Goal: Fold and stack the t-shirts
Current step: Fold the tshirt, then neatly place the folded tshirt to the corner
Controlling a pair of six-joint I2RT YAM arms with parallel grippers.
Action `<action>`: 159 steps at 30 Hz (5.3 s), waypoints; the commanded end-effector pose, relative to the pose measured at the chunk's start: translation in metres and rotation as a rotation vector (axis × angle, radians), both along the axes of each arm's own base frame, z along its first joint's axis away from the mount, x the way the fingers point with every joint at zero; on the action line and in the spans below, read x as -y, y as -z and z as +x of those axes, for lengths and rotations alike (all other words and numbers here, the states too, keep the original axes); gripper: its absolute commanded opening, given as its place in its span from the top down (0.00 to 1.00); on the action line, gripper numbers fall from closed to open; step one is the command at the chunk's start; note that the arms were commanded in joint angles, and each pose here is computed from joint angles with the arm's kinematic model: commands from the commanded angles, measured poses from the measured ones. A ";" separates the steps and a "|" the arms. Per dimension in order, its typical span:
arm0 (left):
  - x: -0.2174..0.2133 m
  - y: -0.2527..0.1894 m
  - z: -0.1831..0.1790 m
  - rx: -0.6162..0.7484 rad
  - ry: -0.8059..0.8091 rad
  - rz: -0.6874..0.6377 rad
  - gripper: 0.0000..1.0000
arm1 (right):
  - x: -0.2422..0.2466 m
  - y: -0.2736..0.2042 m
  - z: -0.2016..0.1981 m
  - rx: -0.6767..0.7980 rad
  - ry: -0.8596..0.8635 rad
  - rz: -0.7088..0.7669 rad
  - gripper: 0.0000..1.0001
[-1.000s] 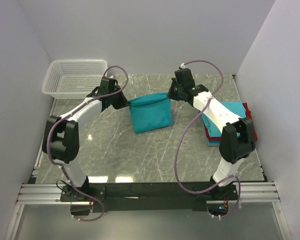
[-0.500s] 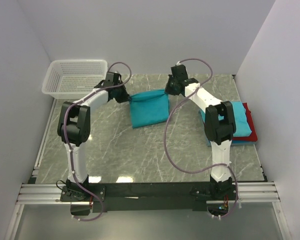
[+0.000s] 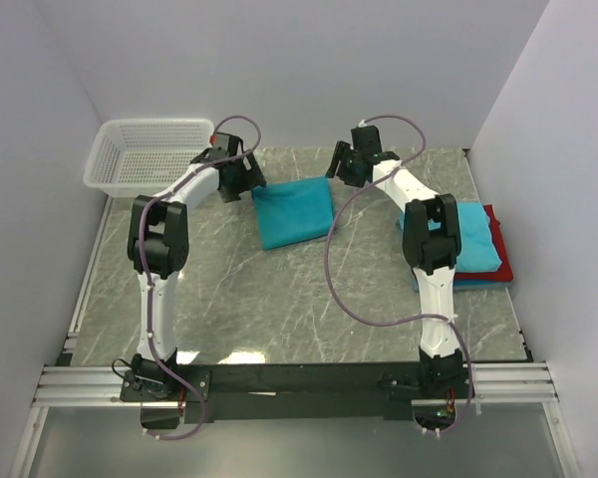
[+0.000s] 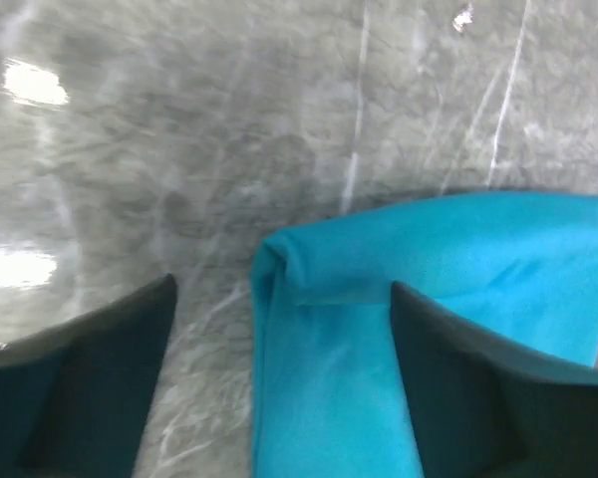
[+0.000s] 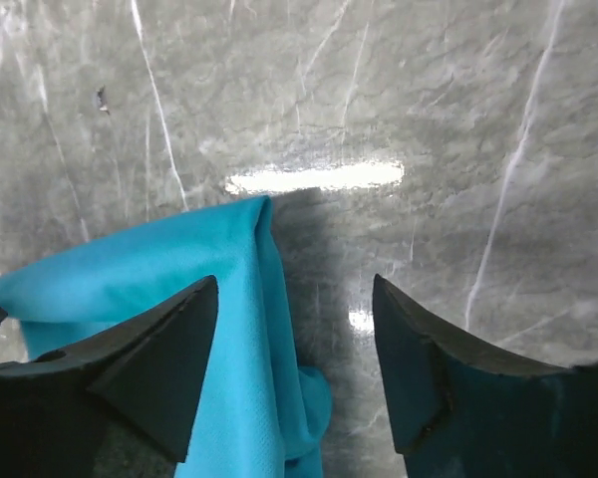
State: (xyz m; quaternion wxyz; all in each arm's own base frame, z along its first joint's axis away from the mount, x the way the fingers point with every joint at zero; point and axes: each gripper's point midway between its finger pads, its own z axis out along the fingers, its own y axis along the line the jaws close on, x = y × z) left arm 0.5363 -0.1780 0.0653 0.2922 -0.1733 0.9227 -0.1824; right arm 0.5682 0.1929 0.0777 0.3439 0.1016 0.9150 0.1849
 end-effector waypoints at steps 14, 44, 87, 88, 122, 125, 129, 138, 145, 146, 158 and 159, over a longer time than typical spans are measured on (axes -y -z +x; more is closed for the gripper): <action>0.040 -0.119 -0.074 0.211 0.123 -0.153 0.01 | -0.047 -0.098 -0.119 0.127 -0.222 0.179 0.19; 0.073 0.005 -0.120 0.042 0.190 -0.263 0.04 | -0.052 0.026 -0.123 -0.114 -0.157 0.196 0.16; -0.047 -0.168 -0.229 0.476 -0.144 -0.136 0.00 | -0.052 0.044 -0.074 -0.095 -0.342 -0.317 0.23; -0.047 -0.167 -0.230 0.476 -0.143 -0.137 0.01 | -0.053 0.047 -0.077 -0.105 -0.348 -0.317 0.23; -0.032 -0.155 -0.237 0.485 -0.058 -0.194 0.00 | 0.021 0.016 -0.216 -0.055 -0.232 -0.694 1.00; -0.031 -0.155 -0.238 0.485 -0.050 -0.202 0.01 | 0.054 0.006 -0.229 -0.056 -0.169 -0.809 1.00; -0.029 -0.156 -0.239 0.489 -0.042 -0.216 0.01 | 0.085 -0.016 -0.239 -0.032 -0.121 -0.925 1.00; -0.028 -0.156 -0.241 0.488 -0.037 -0.222 0.01 | 0.120 -0.063 -0.247 0.010 -0.112 -1.111 1.00; -0.029 -0.157 -0.242 0.500 -0.038 -0.224 0.01 | 0.138 -0.098 -0.252 0.042 -0.117 -1.125 1.00; -0.029 -0.158 -0.241 0.502 -0.040 -0.224 0.01 | 0.141 -0.101 -0.253 0.045 -0.116 -1.125 1.00; -0.028 -0.160 -0.244 0.513 -0.033 -0.234 0.01 | 0.172 -0.144 -0.251 0.091 -0.121 -1.076 1.00; -0.029 -0.160 -0.244 0.513 -0.037 -0.233 0.01 | 0.171 -0.145 -0.250 0.094 -0.125 -1.065 1.00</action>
